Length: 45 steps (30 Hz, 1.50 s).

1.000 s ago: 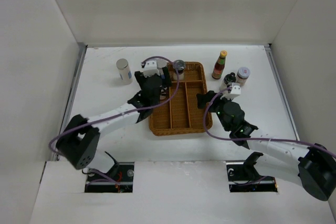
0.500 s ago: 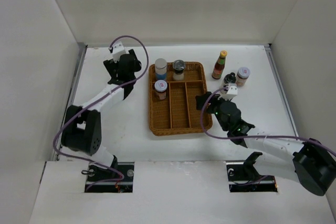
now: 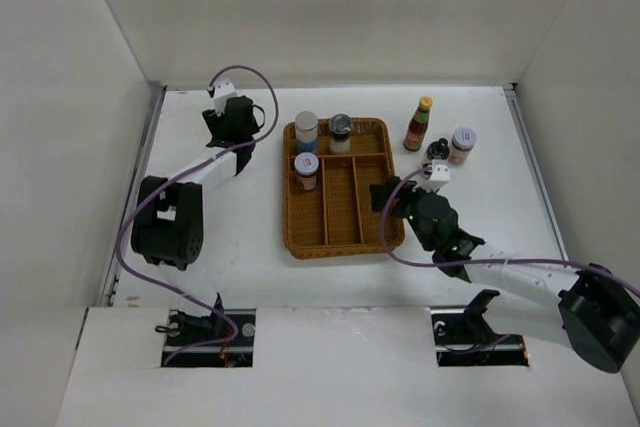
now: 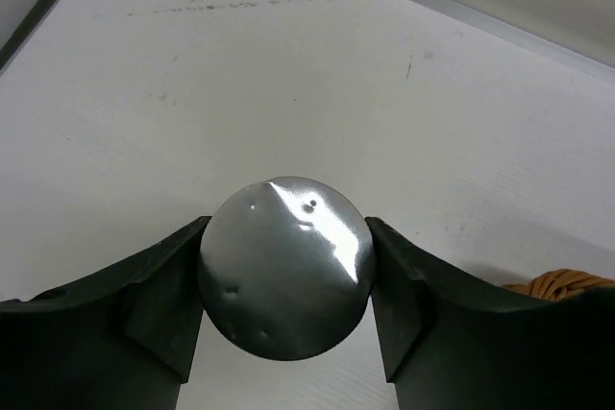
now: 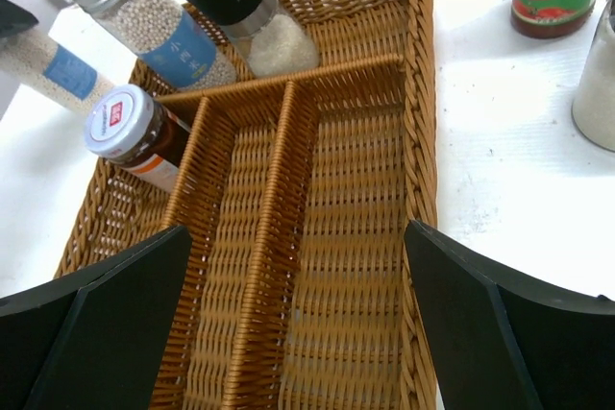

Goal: Organize the condiment bottles

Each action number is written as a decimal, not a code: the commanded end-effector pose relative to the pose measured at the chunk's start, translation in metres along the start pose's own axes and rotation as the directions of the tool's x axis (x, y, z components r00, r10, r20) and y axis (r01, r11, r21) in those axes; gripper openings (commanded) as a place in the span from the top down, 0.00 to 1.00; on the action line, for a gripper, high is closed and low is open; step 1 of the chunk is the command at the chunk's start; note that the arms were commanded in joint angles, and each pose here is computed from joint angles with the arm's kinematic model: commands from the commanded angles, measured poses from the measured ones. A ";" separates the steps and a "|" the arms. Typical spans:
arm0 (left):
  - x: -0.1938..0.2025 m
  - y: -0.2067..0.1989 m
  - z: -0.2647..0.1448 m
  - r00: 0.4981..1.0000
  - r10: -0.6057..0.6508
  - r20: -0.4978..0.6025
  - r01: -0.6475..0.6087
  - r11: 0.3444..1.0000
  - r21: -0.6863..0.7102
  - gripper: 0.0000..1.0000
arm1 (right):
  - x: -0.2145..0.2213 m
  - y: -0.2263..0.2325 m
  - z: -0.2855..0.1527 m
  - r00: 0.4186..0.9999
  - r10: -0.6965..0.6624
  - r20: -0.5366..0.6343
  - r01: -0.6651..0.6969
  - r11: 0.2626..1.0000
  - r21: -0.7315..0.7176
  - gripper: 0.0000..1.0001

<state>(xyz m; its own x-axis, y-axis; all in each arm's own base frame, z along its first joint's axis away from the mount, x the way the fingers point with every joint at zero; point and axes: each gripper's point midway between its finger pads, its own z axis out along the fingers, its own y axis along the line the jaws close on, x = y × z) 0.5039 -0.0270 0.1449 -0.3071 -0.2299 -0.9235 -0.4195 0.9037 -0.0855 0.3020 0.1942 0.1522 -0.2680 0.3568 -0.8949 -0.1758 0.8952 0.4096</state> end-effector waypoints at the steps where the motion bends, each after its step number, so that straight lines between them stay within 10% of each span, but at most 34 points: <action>1: -0.046 0.001 -0.042 0.989 -0.068 0.131 0.064 0.997 0.037 0.64 | -0.031 0.017 -0.002 0.995 0.053 0.086 -0.048 0.997 -0.056 0.00; 8: -0.087 0.002 -0.159 0.955 -0.117 0.274 0.074 0.984 0.163 0.64 | -0.031 0.018 -0.001 0.996 0.042 0.084 -0.038 0.998 -0.052 0.00; 19: -0.045 -0.064 -0.269 0.985 -0.027 0.172 -0.061 0.871 0.488 0.63 | -0.045 0.010 -0.009 0.989 0.070 0.131 -0.066 0.997 -0.036 0.00; 34: 0.078 -0.101 -0.264 0.991 0.126 0.051 -0.132 0.793 0.595 0.61 | -0.066 -0.014 -0.009 0.980 0.065 0.187 -0.082 0.993 0.085 0.00; 45: 0.066 -0.084 -0.265 0.996 0.046 0.071 -0.080 0.780 0.620 0.07 | -0.132 -0.061 0.015 0.968 -0.076 0.240 -0.015 0.933 0.359 0.00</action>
<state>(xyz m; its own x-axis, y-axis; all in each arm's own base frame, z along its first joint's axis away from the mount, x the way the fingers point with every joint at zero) 0.2879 -0.2156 0.1470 -0.3615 -0.0450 -0.9313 0.2158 0.9677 -0.1305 0.3505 0.1226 0.2122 -0.0942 0.3800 -0.9202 0.0962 0.9234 0.3715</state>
